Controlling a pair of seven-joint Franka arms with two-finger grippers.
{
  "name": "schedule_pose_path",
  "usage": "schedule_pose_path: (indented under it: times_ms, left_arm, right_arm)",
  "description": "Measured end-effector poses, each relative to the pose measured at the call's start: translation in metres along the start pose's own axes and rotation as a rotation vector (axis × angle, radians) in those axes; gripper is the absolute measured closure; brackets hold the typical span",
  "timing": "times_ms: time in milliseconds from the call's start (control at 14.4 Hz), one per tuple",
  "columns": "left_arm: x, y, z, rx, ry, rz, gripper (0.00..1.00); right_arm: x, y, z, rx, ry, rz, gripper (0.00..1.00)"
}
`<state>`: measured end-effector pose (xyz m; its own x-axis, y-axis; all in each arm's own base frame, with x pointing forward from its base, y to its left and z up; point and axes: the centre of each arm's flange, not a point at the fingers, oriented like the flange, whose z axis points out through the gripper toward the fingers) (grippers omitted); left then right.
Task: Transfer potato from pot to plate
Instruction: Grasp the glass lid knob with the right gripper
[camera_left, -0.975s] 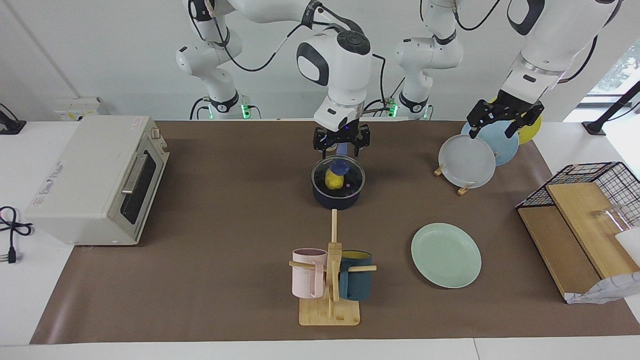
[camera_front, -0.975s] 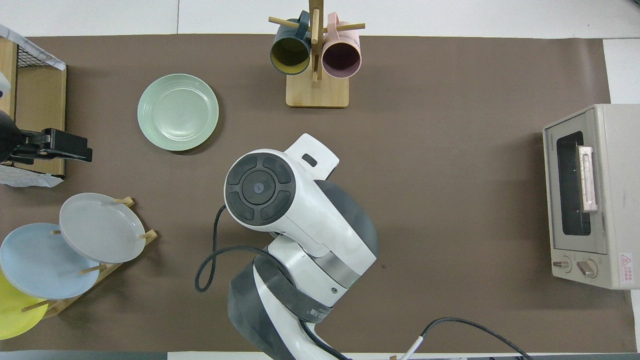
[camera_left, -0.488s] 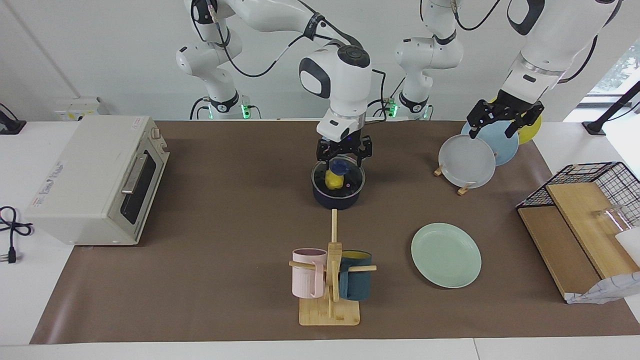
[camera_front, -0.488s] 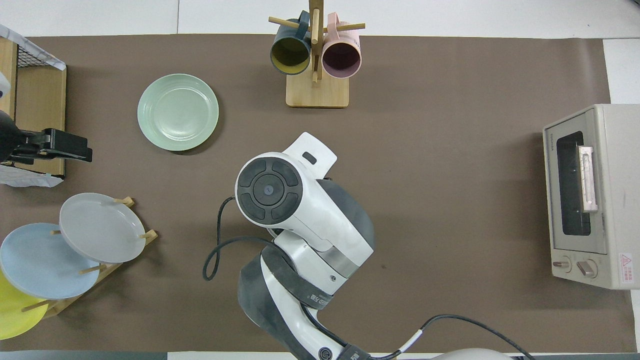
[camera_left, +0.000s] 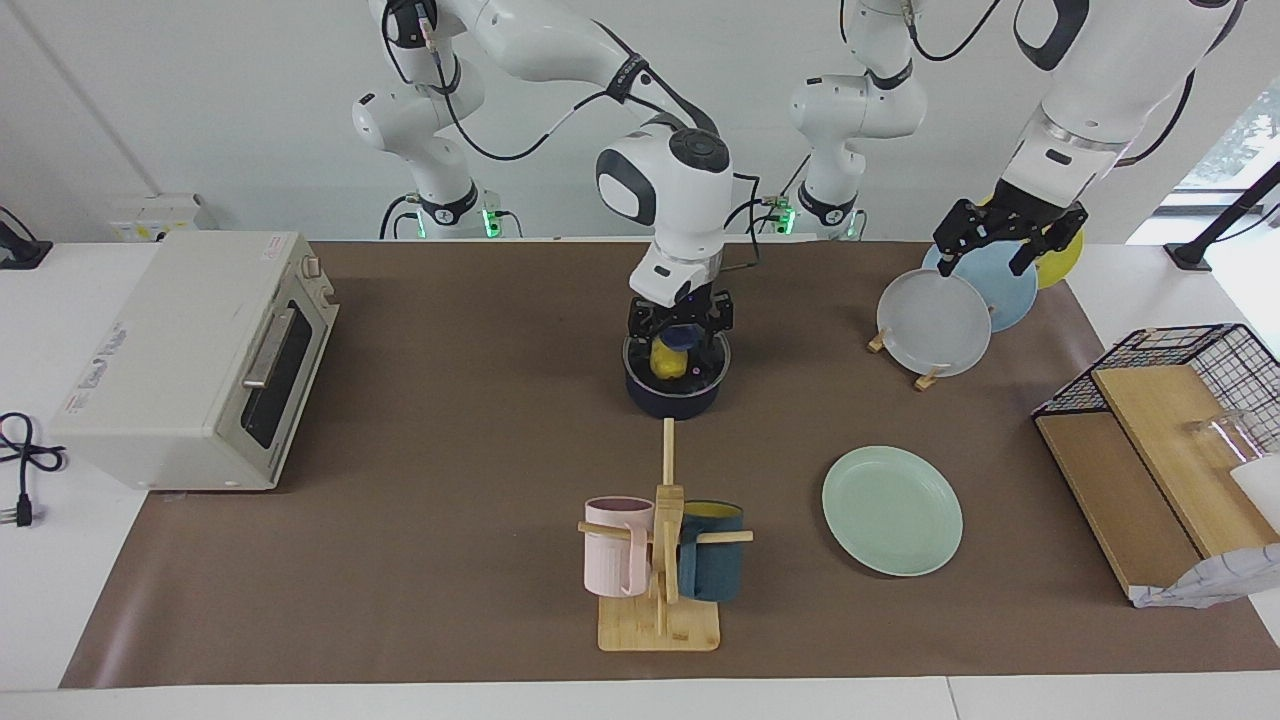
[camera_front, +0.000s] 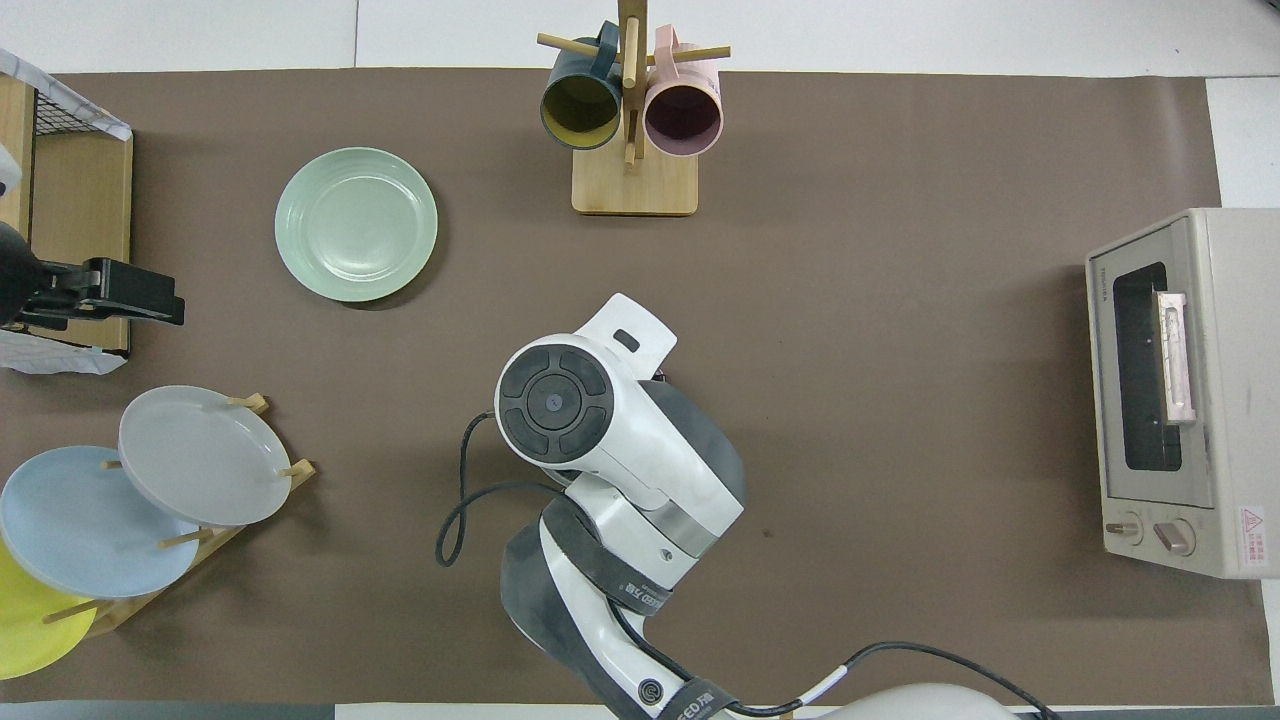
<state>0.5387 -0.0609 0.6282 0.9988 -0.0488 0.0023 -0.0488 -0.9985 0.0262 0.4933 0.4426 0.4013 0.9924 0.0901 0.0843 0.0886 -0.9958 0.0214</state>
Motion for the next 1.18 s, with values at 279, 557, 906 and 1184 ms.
schedule_pose_path:
  times_ms: [279,557,906,1184]
  left_arm:
    - [-0.0005,-0.0003,0.0005,0.0,-0.005,-0.001,0.0]
    - [-0.0005,-0.0016,0.0005,0.0,-0.005,-0.003,0.0]
    - [-0.0006,-0.0021,0.0003,0.0,-0.005,-0.004,0.0]
    - [-0.0007,-0.0021,-0.0001,0.0,-0.004,-0.004,0.0]
  right_arm:
    - [-0.0025,0.0003,0.0006,0.0,-0.001,-0.002,0.0]
    - [-0.0044,-0.0005,0.0001,0.0,-0.002,-0.005,0.01]
    - [-0.0088,-0.0052,-0.0001,0.0,-0.003,-0.016,0.11]
    - [-0.0092,-0.005,0.0006,-0.001,-0.005,-0.016,0.21]
